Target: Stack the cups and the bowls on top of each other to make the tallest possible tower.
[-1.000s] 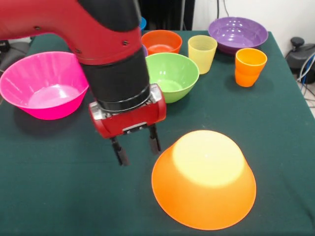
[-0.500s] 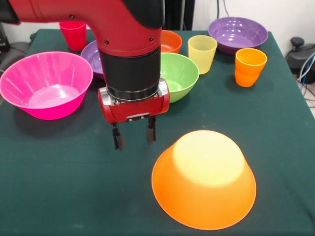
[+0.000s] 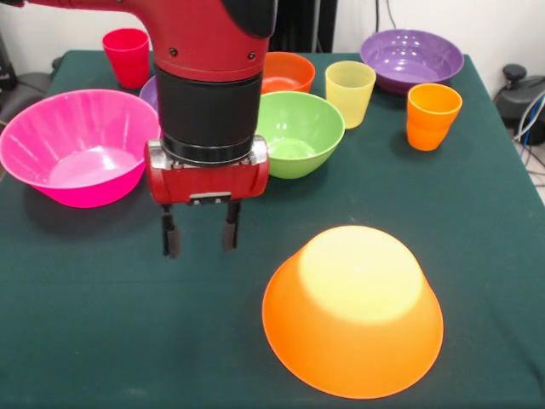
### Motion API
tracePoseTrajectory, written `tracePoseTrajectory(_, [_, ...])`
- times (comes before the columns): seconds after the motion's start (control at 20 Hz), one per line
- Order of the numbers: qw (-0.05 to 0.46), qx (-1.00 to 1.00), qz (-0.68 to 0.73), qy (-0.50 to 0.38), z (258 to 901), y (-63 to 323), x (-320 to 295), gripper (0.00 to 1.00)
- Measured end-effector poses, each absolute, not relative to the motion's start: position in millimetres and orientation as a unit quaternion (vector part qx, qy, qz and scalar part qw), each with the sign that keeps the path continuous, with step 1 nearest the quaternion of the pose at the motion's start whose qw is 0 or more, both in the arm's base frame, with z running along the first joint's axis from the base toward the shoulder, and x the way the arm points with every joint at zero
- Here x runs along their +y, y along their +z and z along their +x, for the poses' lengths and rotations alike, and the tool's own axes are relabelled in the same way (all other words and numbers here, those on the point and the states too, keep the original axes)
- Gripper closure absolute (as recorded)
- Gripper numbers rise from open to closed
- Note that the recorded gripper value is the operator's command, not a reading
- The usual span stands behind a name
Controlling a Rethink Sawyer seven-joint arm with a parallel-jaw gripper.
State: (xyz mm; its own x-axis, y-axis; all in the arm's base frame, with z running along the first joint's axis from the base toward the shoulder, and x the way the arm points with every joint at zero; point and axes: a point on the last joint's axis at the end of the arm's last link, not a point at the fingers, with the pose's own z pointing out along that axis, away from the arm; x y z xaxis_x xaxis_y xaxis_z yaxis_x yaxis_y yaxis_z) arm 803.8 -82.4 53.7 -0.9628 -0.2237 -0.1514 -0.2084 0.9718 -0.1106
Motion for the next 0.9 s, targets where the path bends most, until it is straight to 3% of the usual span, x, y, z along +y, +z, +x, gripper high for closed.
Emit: tracePoseTrajectory(0.9, [0.058,0.992,-0.094,-0.060,764,-33,-119,0.00])
